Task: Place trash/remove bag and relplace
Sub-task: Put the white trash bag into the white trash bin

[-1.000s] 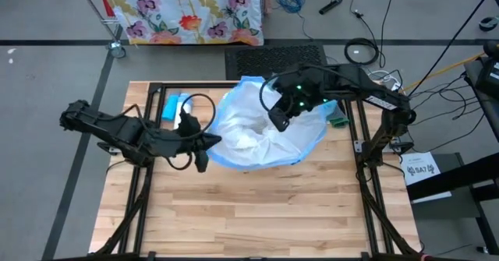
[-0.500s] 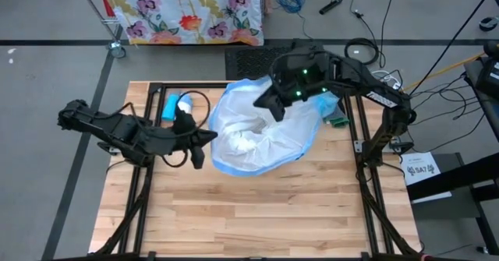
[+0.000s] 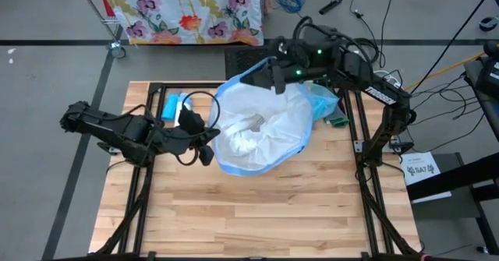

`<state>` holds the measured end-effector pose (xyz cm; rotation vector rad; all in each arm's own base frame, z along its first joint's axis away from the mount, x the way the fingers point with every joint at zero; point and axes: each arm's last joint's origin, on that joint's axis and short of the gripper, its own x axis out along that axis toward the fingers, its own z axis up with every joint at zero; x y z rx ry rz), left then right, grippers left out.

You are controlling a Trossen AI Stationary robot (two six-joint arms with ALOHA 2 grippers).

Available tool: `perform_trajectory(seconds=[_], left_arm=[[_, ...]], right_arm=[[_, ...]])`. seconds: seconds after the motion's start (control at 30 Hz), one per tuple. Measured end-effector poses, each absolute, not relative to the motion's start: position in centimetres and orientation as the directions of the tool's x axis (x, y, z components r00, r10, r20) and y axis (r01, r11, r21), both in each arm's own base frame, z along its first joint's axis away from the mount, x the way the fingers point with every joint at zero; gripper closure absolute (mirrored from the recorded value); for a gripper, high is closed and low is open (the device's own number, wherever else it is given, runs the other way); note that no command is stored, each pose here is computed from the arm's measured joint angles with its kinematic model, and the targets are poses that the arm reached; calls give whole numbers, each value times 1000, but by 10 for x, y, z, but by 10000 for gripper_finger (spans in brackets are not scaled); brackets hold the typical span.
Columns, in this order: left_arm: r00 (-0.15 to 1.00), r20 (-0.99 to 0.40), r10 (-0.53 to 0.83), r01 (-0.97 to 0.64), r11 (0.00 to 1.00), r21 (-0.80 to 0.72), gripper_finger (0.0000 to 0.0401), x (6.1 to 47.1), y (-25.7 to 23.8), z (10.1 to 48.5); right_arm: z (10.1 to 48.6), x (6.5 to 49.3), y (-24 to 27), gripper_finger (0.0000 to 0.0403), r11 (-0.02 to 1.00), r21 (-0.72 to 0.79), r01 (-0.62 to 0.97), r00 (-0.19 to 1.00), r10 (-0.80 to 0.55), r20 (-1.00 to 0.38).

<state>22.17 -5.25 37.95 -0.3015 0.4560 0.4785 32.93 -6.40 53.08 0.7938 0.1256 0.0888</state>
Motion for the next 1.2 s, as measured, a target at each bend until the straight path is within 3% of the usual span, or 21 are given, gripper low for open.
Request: perform_trajectory(seconds=[0.2,0.43,0.6,0.77,1.0,1.2], left_arm=[[787,-492,372,-504,848,-164,393,221,-53,379],[787,-492,372,-504,848,-166,393,221,-52,379],[791,-495,359,-503,842,-193,393,221,-53,379],[785,-510,352,-500,846,-186,393,220,-53,378],[734,-525,430,-566,815,-124,393,223,-45,371],[678,-513,526,-649,756,-83,393,225,-27,370]], right_arm=[[544,329,-71,403,685,726,-62,998,28,59],[533,322,-103,403,719,633,286,943,-327,-53],[515,314,-108,403,798,434,418,907,-338,-252],[523,293,-100,403,900,249,359,916,-288,-280],[513,254,-104,403,915,218,340,848,-199,-491],[486,251,-102,403,900,164,404,675,-173,-717]])
